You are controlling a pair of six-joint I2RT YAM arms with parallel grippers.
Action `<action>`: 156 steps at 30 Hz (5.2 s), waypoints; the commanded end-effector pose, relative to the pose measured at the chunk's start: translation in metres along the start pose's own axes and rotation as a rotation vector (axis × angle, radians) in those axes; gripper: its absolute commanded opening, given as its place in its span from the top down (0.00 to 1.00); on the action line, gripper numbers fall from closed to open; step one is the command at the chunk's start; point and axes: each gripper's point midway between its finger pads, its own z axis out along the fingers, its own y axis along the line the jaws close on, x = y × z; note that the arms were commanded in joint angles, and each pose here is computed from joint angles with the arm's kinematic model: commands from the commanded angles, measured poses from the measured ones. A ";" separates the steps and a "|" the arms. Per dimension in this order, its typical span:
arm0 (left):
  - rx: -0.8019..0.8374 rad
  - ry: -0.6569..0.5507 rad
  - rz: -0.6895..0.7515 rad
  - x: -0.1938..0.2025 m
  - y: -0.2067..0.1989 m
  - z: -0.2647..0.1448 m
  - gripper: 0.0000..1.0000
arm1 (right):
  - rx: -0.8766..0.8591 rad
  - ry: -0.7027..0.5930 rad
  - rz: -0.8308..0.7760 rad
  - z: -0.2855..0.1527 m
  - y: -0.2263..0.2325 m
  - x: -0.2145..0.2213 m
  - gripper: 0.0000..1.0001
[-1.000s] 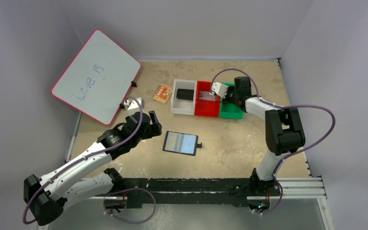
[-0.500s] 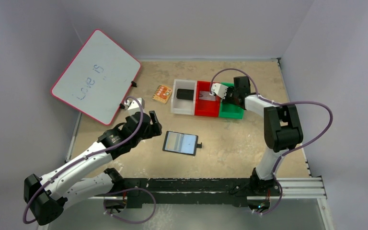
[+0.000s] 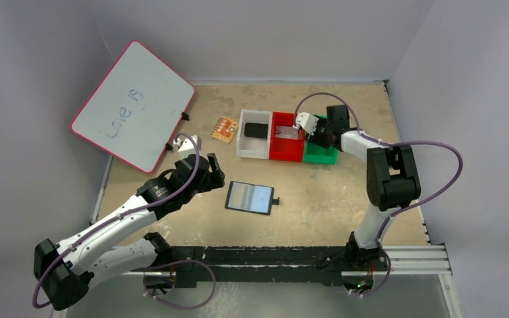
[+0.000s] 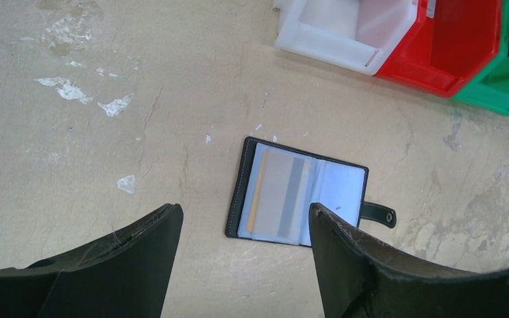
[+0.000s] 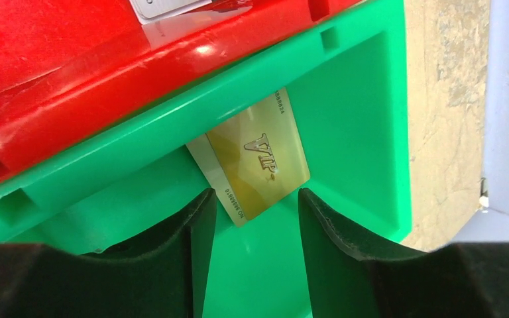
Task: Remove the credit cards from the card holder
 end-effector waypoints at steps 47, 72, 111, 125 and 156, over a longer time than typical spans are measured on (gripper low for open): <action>-0.013 -0.030 -0.064 -0.009 -0.006 0.004 0.32 | 0.137 0.103 1.443 -0.007 0.029 -0.018 1.00; -0.021 -0.022 -0.067 -0.005 -0.004 0.006 0.32 | 0.219 0.069 1.466 0.025 0.018 -0.019 0.99; -0.210 0.019 -0.136 -0.005 0.049 0.029 0.28 | 0.026 -0.149 1.450 -0.134 0.179 -0.182 0.45; -0.270 -0.110 -0.223 -0.023 0.075 0.003 0.21 | 0.011 0.041 1.296 -0.079 0.263 -0.243 0.37; -0.229 -0.060 -0.212 -0.012 0.068 0.008 0.24 | -0.102 0.092 1.217 -0.058 0.301 -0.228 0.80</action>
